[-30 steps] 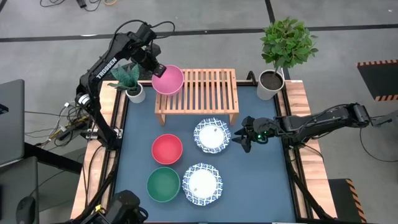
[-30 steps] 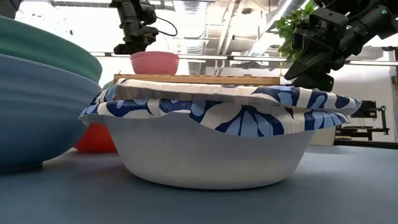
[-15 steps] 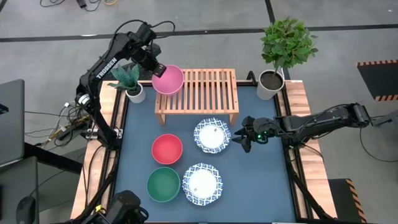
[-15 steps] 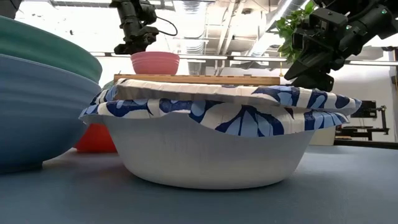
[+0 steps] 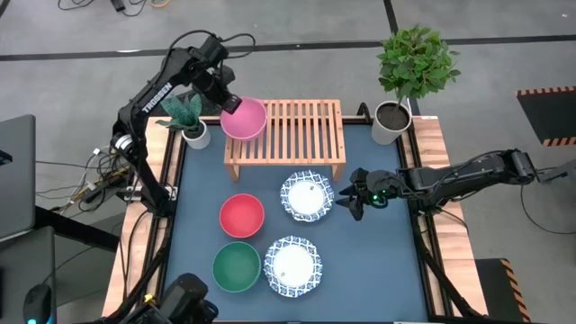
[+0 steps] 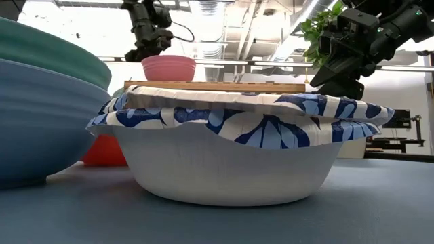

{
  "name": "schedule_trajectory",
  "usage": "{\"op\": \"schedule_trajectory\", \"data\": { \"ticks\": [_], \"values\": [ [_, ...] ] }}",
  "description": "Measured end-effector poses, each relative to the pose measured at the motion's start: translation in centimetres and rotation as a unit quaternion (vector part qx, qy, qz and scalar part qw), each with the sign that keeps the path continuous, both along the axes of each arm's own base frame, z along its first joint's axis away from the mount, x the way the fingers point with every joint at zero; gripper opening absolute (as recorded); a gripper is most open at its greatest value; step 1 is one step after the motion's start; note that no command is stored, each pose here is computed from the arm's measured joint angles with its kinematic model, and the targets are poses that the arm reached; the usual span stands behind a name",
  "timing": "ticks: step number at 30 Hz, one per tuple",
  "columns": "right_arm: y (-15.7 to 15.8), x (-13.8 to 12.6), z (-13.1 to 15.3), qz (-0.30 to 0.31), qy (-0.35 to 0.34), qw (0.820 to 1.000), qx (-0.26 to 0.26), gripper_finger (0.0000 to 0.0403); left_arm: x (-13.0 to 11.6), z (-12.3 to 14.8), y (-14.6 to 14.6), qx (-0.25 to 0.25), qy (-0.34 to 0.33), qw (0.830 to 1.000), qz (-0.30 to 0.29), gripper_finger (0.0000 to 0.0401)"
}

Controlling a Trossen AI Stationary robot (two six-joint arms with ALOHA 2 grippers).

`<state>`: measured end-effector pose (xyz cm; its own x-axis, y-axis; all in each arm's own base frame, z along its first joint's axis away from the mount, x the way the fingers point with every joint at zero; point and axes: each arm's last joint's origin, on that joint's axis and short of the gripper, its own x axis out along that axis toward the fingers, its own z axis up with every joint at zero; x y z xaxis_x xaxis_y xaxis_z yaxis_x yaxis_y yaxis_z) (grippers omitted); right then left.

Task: Place and stack bowls onto a shelf
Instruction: Put the pink bowl on the shelf, then stack the orange bowl on top of the pink bowl on the shelf

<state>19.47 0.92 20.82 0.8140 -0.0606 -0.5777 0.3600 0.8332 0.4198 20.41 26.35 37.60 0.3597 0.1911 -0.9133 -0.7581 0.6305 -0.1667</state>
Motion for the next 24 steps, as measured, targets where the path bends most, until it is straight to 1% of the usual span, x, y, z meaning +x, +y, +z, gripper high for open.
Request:
{"op": "schedule_trajectory", "data": {
  "ticks": [4,15,18,24],
  "values": [
    [0.0,0.0,0.0,0.0,0.0,1.0,0.0,0.0226,0.52,-0.61,0.07,-0.013,0.007,1.0,-0.009,0.0],
    [0.0,-0.01,-0.01,-0.002,0.0,1.0,0.003,0.0226,0.54,-0.61,0.08,-0.001,0.017,1.0,-0.018,0.0004],
    [0.0,-0.01,-0.01,-0.002,0.0,1.0,0.003,0.0226,0.7,-0.61,0.05,0.008,0.022,0.999,-0.026,0.0026],
    [0.0,-0.01,-0.01,-0.002,0.0,1.0,0.003,0.0226,0.75,-0.61,0.05,0.009,0.02,0.999,-0.032,0.0106]
  ]
}}
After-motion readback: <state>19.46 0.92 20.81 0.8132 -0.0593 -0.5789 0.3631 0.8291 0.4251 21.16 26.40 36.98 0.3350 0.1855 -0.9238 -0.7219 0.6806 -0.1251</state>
